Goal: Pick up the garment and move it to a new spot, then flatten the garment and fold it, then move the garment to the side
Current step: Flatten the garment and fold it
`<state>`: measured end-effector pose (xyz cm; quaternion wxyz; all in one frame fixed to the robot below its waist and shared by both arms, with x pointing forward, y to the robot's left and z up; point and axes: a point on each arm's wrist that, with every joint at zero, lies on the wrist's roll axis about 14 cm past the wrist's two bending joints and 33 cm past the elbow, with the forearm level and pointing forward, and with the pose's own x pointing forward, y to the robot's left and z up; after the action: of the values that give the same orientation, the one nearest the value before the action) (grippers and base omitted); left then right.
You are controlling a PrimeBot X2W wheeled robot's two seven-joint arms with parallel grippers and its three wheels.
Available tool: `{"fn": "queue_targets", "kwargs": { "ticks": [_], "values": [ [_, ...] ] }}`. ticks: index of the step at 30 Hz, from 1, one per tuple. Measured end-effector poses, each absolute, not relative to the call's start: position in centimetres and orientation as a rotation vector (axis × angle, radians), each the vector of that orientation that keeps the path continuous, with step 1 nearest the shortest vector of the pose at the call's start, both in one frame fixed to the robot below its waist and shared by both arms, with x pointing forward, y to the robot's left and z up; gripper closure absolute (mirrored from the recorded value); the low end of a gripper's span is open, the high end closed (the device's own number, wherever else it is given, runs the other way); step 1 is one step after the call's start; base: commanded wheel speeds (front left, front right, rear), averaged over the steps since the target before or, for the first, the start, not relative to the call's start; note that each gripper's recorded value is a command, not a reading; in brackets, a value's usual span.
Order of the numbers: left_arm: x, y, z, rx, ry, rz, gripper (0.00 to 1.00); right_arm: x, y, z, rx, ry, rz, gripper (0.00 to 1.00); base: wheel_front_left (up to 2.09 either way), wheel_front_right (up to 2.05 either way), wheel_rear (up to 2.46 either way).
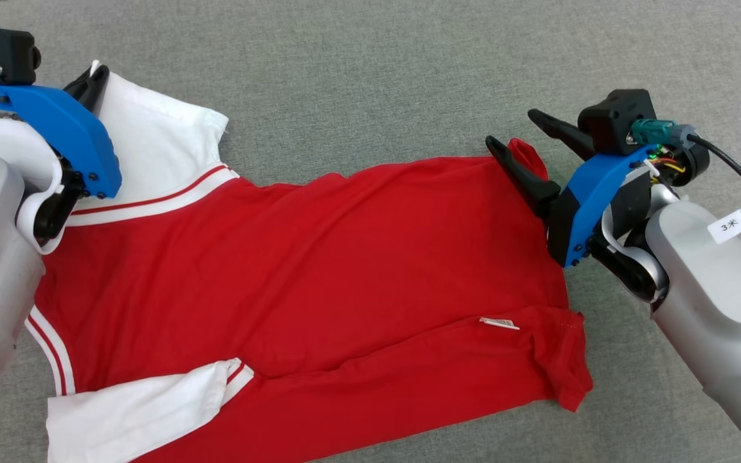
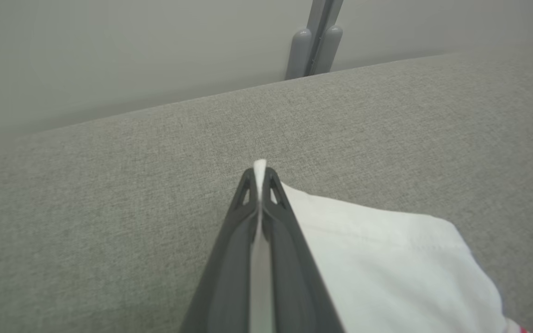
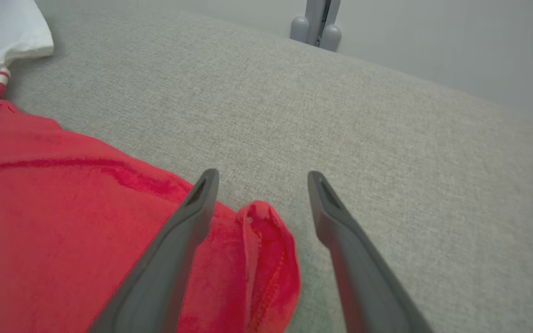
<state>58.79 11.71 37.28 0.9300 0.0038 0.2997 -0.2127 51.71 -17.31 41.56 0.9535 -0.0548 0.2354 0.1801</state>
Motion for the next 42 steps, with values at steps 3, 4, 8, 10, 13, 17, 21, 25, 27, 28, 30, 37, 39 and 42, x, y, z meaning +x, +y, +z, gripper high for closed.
{"fn": "queue_targets", "kwargs": {
  "ticks": [3, 4, 8, 10, 13, 17, 21, 25, 27, 28, 30, 37, 39, 42],
  "values": [
    [58.9, 11.7, 37.7, 0.008, 0.597, -0.438, 1.00, 51.3, -17.5, 40.5, -0.114, 0.522, 0.368, 0.00, 0.00, 0.00, 0.00],
    [59.0, 11.7, 37.8, 0.008, 0.590, -0.439, 1.00, 51.2, -17.5, 40.2, -0.112, 0.536, 0.368, 0.00, 0.00, 0.00, 0.00],
    [58.9, 11.8, 37.8, 0.006, 0.582, -0.440, 1.00, 50.7, -17.3, 38.9, -0.110, 0.592, 0.375, 0.00, 0.00, 0.00, 0.00],
    [59.0, 11.9, 37.9, 0.006, 0.575, -0.439, 1.00, 50.6, -17.3, 38.4, -0.107, 0.605, 0.374, 0.00, 0.00, 0.00, 0.00],
    [59.1, 12.2, 38.1, 0.000, 0.558, -0.432, 1.00, 50.6, -17.7, 37.9, -0.097, 0.620, 0.358, 0.72, 0.00, 0.00, 0.00],
    [59.1, 12.6, 38.8, -0.010, 0.529, -0.421, 1.00, 51.4, -18.4, 38.0, -0.080, 0.595, 0.321, 1.00, 0.00, 0.00, 0.00],
    [59.0, 13.0, 40.4, -0.013, 0.473, -0.416, 1.00, 52.2, -18.7, 39.1, -0.047, 0.526, 0.291, 1.00, 0.00, 0.00, 0.00],
    [58.6, 13.1, 42.9, -0.030, 0.394, -0.413, 1.00, 52.6, -18.4, 40.8, -0.020, 0.435, 0.279, 1.00, 0.00, 0.00, 0.00],
    [58.1, 13.2, 44.0, -0.043, 0.354, -0.416, 1.00, 52.5, -17.8, 41.5, -0.003, 0.403, 0.283, 1.00, 0.00, 0.00, 0.00],
    [57.7, 13.0, 44.5, -0.052, 0.336, -0.421, 1.00, 52.4, -17.6, 41.8, 0.002, 0.388, 0.285, 1.00, 0.00, 0.00, 0.00],
    [56.9, 12.8, 45.5, -0.065, 0.300, -0.433, 1.00, 52.1, -17.3, 42.5, 0.015, 0.360, 0.286, 1.00, 0.00, 0.00, 0.00],
    [53.0, 12.7, 47.6, -0.096, 0.227, -0.474, 1.00, 50.3, -16.7, 43.4, 0.022, 0.313, 0.300, 1.00, 0.00, 0.00, 0.00],
    [51.7, 12.6, 47.8, -0.101, 0.218, -0.480, 1.00, 49.9, -16.6, 43.7, 0.022, 0.298, 0.304, 1.00, 0.00, 0.00, 0.00],
    [49.5, 12.8, 47.3, -0.109, 0.226, -0.479, 1.00, 49.1, -16.2, 43.5, 0.019, 0.293, 0.322, 1.00, 0.00, 0.00, 0.00]
  ]
}}
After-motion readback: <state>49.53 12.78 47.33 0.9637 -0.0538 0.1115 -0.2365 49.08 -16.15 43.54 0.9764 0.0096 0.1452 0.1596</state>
